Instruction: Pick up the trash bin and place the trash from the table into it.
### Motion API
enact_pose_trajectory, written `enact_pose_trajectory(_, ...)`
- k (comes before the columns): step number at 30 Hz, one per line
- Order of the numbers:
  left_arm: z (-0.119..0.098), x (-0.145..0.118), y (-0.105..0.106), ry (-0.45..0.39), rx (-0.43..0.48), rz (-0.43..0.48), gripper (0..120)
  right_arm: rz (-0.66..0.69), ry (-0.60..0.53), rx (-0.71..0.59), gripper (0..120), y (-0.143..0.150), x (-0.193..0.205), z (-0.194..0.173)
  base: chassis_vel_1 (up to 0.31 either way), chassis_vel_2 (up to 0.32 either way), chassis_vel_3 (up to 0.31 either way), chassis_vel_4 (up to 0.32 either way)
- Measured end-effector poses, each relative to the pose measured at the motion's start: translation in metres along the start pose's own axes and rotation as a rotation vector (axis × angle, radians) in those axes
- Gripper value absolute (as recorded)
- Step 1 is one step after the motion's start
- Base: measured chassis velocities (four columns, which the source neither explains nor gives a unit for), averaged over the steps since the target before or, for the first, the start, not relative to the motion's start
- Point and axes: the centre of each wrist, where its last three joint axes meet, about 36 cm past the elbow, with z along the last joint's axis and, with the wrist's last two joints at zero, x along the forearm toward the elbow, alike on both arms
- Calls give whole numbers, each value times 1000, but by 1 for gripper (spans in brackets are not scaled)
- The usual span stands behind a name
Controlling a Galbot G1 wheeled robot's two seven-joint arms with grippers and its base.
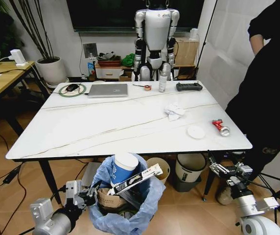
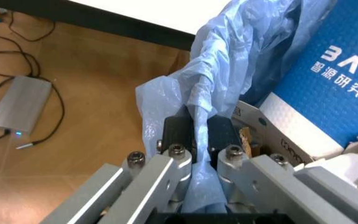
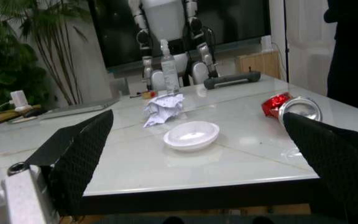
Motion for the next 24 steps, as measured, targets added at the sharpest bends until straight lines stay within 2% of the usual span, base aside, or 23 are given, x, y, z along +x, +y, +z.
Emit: enact_pose_trajectory(24, 1, -1, 1, 1, 7, -3, 0, -63, -33, 45, 100, 9, -6, -2, -126, -124, 121, 119)
